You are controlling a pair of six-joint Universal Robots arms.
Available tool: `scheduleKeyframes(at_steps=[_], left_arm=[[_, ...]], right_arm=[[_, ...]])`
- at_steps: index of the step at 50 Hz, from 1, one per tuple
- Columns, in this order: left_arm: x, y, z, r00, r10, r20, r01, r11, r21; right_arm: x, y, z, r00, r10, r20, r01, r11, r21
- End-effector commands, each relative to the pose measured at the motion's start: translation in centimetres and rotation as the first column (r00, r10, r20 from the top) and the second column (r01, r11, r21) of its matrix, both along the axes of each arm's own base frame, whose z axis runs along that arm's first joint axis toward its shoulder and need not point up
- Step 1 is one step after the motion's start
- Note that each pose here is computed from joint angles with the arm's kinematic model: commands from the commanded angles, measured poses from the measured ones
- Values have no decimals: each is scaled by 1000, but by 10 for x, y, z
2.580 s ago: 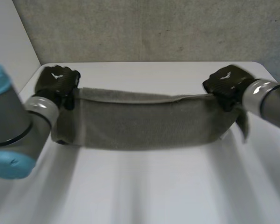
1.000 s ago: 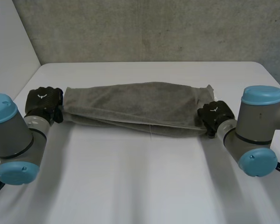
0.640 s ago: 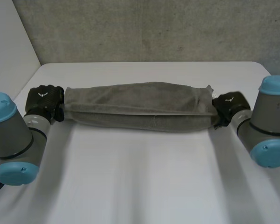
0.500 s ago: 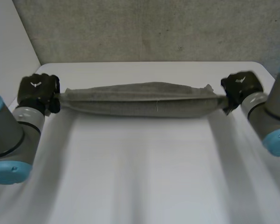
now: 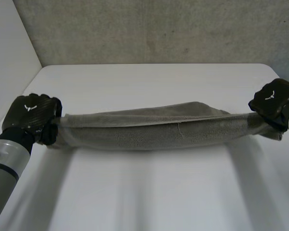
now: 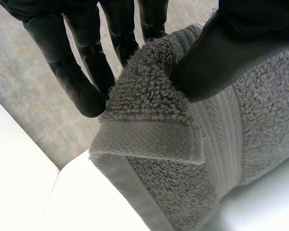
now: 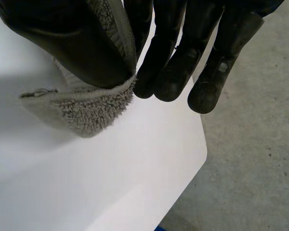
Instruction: Fold the towel.
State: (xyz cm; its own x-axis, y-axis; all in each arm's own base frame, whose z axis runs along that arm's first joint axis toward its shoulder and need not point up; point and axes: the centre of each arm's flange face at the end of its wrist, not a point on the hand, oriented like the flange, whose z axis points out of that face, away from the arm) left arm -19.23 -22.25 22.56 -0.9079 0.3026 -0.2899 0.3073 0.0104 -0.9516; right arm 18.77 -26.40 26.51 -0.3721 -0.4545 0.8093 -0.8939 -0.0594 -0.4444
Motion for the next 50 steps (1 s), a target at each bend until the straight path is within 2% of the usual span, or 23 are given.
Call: scheduleKeyframes(at_steps=[1, 5, 10, 12, 13, 15, 16, 17, 18, 19, 20, 21, 22, 23, 24, 25, 29, 31, 33, 37, 39, 41, 50], left_arm=[[7, -11, 2, 999, 30, 44, -29, 999, -24], [5, -32, 12, 999, 35, 33, -32, 997, -67], [-9, -69, 6, 999, 18, 34, -15, 997, -69], [-14, -87, 5, 999, 18, 33, -15, 997, -75], [-22, -106, 9, 1000, 11, 27, -8, 995, -100], [-33, -124, 20, 1000, -2, 17, 4, 989, -150], [-44, -137, 39, 1000, -13, 0, 13, 977, -213], [-45, -138, 39, 1000, -13, 0, 13, 977, -214], [-50, -149, 63, 1000, -9, -25, 2, 960, -279], [-52, -157, 90, 999, 1, -52, -19, 937, -350], [-52, -157, 90, 999, 1, -53, -19, 936, -351], [-52, -162, 115, 997, -1, -83, -34, 909, -415], [-53, -163, 139, 994, -7, -110, -46, 880, -474], [-53, -163, 139, 994, -7, -111, -46, 879, -474], [-53, -163, 154, 991, -21, -134, -51, 858, -511], [-53, -163, 165, 987, -32, -158, -59, 842, -536], [-54, -162, 168, 982, -48, -184, -59, 843, -535], [-56, -160, 162, 981, -52, -189, -54, 855, -516], [-55, -158, 136, 985, -43, -169, -39, 889, -456], [-52, -159, 109, 987, -30, -156, -37, 911, -410], [-52, -158, 93, 989, -26, -147, -31, 925, -379], [-50, -151, 54, 993, -17, -120, -20, 956, -293], [-37, -126, -23, 997, 14, -72, -23, 991, -131]], right_arm=[[1, -5, 4, 1000, 2, 2, -2, 1000, -30], [4, -14, -1, 1000, 1, 9, -1, 1000, -19], [10, -52, -25, 1000, -19, 18, 19, 1000, 15], [19, -86, -16, 998, -33, 57, 38, 995, -90], [19, -86, -15, 998, -33, 57, 38, 995, -91], [36, -122, 22, 988, -32, 152, 79, 946, -316], [36, -123, 22, 988, -32, 152, 79, 945, -317], [44, -136, 45, 977, -8, 213, 104, 892, -441], [44, -137, 45, 977, -8, 214, 104, 891, -442], [50, -144, 69, 963, 37, 268, 123, 823, -555], [53, -147, 89, 947, 91, 308, 138, 750, -647], [53, -147, 90, 947, 92, 308, 138, 749, -648], [55, -148, 106, 934, 145, 325, 146, 678, -721], [56, -145, 121, 925, 192, 327, 147, 613, -776], [56, -145, 121, 925, 193, 327, 147, 612, -777], [56, -141, 129, 921, 223, 320, 140, 576, -806], [57, -136, 124, 923, 239, 302, 105, 598, -794], [57, -137, 107, 927, 224, 301, 90, 646, -758], [57, -136, 97, 929, 215, 302, 85, 671, -737], [57, -134, 77, 932, 199, 302, 72, 716, -694], [58, -132, 53, 938, 180, 296, 56, 764, -643], [57, -130, 40, 941, 167, 295, 51, 790, -611], [47, -104, -49, 962, 88, 259, 13, 930, -367]])
